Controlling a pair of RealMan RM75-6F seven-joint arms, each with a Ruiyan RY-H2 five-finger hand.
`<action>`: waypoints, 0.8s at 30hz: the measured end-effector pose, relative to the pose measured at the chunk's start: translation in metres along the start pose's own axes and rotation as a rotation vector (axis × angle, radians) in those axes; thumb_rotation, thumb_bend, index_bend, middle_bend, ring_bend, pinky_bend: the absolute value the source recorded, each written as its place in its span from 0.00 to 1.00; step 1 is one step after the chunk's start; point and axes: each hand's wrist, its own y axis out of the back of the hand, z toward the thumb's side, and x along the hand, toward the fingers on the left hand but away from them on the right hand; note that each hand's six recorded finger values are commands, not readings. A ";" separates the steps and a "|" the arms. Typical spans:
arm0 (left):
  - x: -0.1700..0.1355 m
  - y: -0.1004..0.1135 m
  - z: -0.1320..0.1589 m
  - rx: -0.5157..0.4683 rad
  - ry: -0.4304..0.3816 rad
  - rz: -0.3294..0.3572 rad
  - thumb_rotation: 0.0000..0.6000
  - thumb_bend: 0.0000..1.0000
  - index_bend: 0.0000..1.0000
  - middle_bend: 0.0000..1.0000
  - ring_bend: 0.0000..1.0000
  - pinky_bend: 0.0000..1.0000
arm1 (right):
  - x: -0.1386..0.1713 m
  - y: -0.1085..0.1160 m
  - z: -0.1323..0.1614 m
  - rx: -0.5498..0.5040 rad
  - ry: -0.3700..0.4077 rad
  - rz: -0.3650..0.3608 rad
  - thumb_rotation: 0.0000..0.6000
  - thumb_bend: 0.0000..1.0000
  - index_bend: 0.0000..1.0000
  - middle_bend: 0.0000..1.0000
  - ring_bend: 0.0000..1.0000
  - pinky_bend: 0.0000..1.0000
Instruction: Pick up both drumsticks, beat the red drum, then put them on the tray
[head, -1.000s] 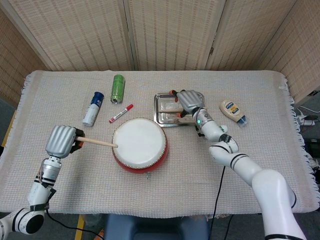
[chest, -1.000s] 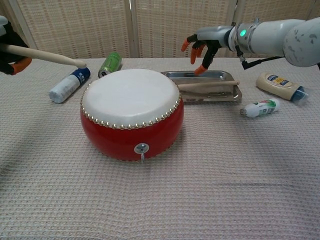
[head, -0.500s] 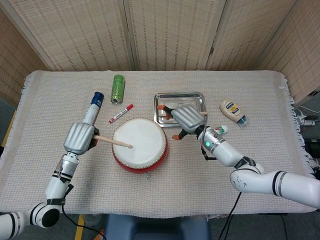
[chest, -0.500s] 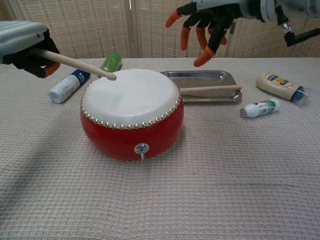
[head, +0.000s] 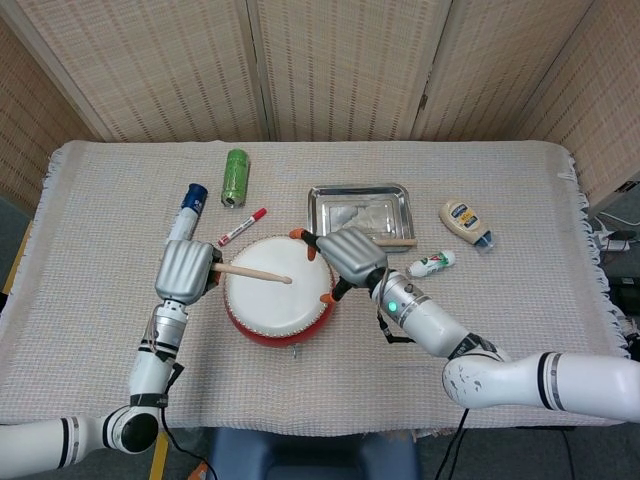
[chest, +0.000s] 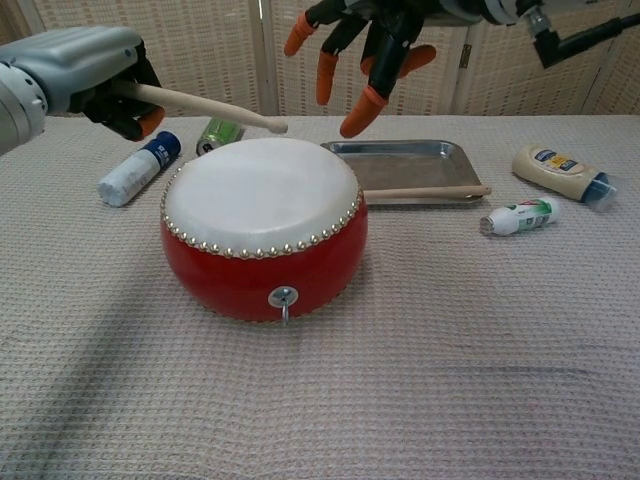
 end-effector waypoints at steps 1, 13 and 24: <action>0.001 0.000 0.003 0.003 0.002 -0.002 1.00 0.56 0.91 1.00 1.00 1.00 | -0.002 -0.001 0.003 -0.003 0.002 0.001 1.00 0.03 0.14 0.33 0.83 0.95; 0.006 -0.001 0.028 0.018 0.006 -0.016 1.00 0.56 0.91 1.00 1.00 1.00 | -0.036 -0.011 0.017 -0.030 -0.024 0.001 1.00 0.03 0.17 0.33 0.84 0.95; 0.013 -0.001 0.038 0.027 0.032 -0.016 1.00 0.56 0.91 1.00 1.00 1.00 | -0.054 -0.021 0.034 -0.054 -0.021 0.027 1.00 0.04 0.28 0.33 0.86 0.96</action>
